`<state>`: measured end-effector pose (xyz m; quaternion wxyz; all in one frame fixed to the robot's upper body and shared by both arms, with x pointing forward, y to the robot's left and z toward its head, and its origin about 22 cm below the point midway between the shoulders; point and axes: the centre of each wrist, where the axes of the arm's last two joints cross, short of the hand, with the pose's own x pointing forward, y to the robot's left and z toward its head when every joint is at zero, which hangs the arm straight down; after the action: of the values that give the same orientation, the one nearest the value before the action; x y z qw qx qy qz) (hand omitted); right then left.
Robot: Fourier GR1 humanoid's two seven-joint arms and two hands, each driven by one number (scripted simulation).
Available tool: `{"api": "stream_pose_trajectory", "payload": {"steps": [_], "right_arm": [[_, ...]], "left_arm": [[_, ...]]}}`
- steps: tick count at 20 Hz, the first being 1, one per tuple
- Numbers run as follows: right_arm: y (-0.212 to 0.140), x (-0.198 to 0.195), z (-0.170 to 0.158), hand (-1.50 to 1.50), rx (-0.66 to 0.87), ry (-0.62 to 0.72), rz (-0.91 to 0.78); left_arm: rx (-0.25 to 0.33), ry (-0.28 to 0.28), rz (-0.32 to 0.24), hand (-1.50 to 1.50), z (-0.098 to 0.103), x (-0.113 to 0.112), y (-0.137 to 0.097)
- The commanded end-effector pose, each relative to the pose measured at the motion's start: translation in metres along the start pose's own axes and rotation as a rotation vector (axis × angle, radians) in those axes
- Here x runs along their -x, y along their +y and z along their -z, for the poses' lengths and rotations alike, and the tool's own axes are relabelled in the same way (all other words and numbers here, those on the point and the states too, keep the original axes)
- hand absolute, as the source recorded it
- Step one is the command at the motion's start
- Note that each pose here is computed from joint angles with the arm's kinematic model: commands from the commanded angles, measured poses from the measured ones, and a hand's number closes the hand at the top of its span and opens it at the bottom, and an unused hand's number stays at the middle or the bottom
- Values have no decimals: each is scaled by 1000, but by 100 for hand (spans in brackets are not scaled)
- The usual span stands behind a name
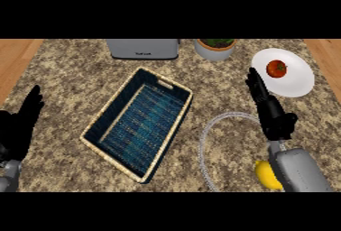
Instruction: Pick the lemon from the placemat and place it in the basket
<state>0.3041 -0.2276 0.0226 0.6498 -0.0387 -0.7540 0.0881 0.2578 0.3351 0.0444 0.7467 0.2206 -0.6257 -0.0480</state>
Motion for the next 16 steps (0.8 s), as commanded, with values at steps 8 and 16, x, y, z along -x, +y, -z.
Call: {"api": "stream_pose_trajectory", "payload": {"steps": [8,16], "right_arm": [[137,-8,-71,150,-992,-16,496],[61,-71,-132,-150,-910,-306,123]], "left_arm": [[192,-369,4,0,4,-57,-30],[181,-364,20,0,3,-42,-16]]}}
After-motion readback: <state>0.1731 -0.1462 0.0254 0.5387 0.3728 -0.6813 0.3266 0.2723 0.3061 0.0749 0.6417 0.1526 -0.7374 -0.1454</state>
